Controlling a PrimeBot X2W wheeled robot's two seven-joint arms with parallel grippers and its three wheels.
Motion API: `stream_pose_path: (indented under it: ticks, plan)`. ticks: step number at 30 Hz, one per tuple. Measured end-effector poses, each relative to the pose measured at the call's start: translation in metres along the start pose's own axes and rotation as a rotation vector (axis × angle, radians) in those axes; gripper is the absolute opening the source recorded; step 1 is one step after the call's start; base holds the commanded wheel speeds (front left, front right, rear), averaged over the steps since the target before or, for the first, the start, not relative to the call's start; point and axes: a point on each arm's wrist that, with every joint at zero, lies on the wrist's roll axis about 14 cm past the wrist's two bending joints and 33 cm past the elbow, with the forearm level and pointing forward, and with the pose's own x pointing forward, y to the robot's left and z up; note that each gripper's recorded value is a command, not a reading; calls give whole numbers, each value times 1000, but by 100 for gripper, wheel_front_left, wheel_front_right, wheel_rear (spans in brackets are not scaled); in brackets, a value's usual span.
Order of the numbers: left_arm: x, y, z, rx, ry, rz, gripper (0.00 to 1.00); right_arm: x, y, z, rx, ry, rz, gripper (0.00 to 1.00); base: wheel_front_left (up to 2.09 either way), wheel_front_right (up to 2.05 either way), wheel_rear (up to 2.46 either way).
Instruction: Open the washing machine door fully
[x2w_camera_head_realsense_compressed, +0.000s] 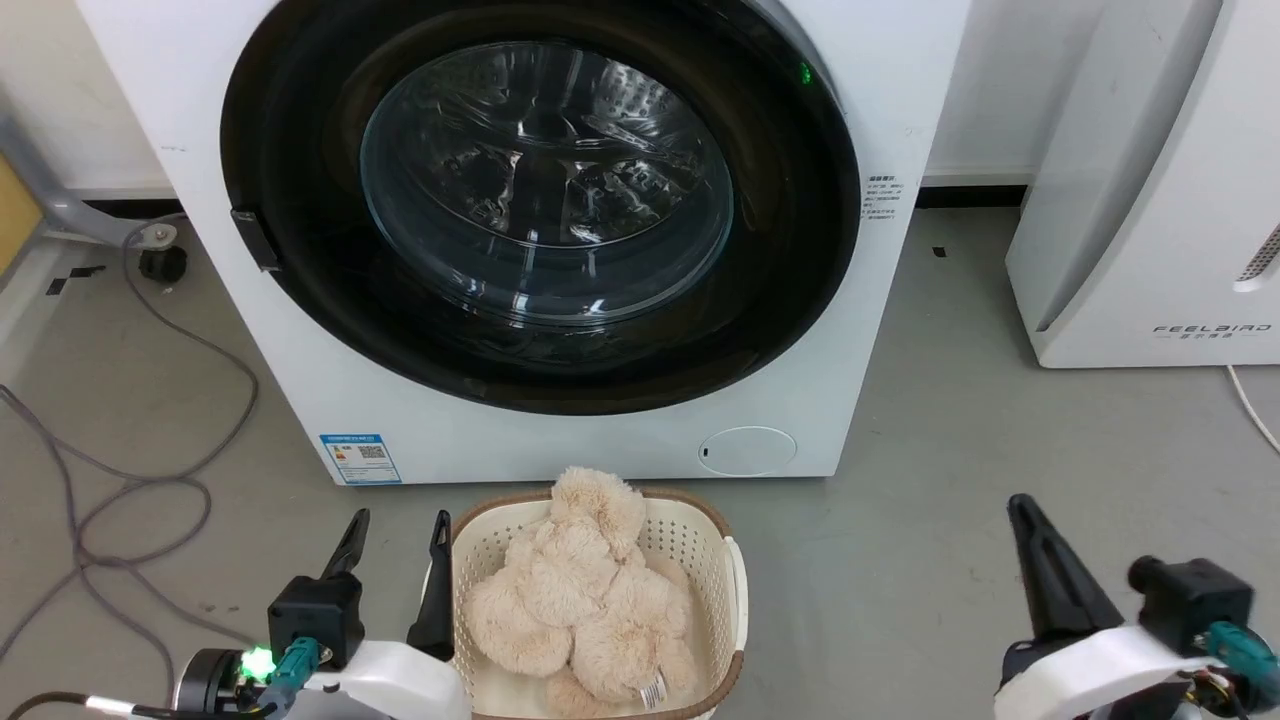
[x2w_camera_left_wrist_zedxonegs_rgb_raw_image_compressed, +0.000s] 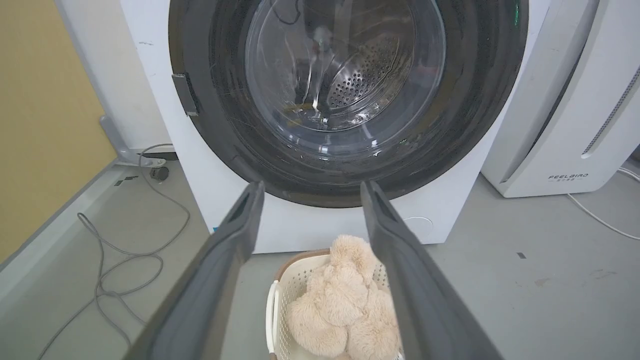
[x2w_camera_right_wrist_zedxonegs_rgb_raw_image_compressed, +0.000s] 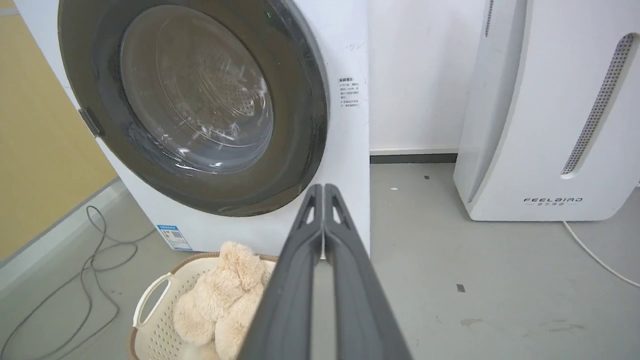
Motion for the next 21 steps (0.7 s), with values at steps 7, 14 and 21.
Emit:
stream_pose_path:
  ticks: [7,14,21]
  plan:
    - [2,-3,5,-11,-24,-12,100,2,-8,9,179,-53,-27,0,0,0,0]
    - [3,-5,6,-22,-32,-19,100,15,-15,22,335,-110,-42,0,0,0,0]
    - [10,-6,4,-32,-37,-25,100,37,-22,35,436,-168,-54,0,0,0,0]
